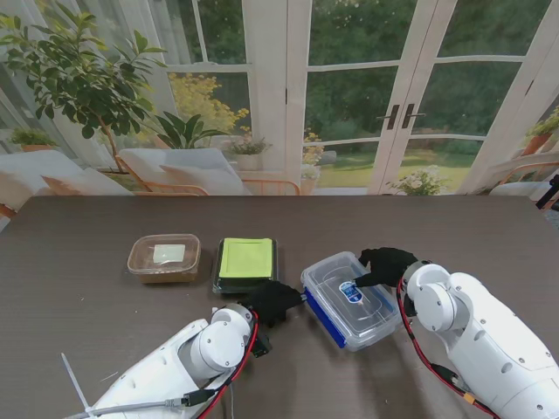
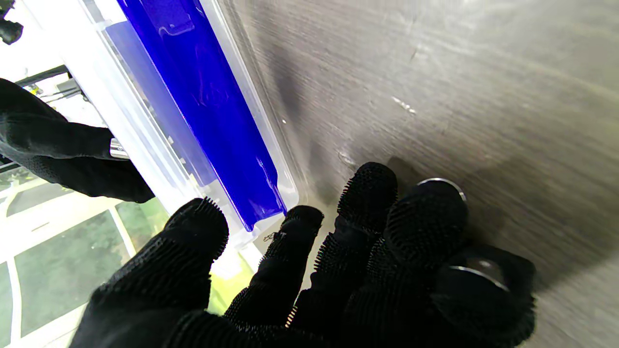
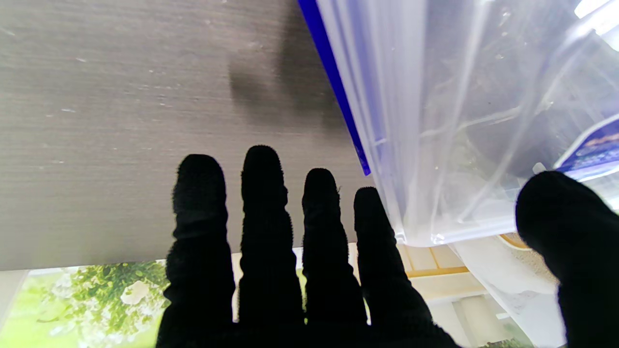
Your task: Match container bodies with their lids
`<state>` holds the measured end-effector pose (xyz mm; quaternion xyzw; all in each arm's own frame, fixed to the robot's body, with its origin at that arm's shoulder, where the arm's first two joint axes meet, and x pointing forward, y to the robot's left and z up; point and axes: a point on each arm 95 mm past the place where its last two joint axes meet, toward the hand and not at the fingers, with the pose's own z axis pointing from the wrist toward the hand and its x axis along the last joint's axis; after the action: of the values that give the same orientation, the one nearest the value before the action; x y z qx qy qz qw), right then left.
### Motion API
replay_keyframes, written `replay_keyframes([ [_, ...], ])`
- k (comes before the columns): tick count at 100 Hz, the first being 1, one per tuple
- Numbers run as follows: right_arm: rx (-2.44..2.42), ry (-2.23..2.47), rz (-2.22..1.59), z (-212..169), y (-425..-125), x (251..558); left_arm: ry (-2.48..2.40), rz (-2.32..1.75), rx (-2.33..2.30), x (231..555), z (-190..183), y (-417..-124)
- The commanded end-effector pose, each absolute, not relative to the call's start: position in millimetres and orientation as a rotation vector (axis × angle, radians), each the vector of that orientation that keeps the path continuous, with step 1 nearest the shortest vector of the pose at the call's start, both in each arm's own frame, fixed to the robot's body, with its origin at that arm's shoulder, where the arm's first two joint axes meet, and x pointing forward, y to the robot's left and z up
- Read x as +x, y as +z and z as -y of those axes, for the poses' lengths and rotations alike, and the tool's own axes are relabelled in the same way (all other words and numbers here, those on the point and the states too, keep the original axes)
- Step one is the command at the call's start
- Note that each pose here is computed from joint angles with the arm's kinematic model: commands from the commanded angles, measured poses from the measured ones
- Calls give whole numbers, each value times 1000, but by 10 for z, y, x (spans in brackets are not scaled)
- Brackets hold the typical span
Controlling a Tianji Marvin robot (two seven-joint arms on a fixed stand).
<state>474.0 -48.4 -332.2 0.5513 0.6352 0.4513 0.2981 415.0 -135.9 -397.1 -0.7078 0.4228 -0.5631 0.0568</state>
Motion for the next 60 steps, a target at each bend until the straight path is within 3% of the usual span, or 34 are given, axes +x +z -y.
replay_keyframes([
  [1, 1473, 1192, -1719, 442, -3378, 4700, -1702, -1311, -2177, 4135, 1425, -3984],
  [60, 1489, 1180, -1728, 431, -3396, 4646, -1630, -1306, -2256, 4130, 1492, -4101],
])
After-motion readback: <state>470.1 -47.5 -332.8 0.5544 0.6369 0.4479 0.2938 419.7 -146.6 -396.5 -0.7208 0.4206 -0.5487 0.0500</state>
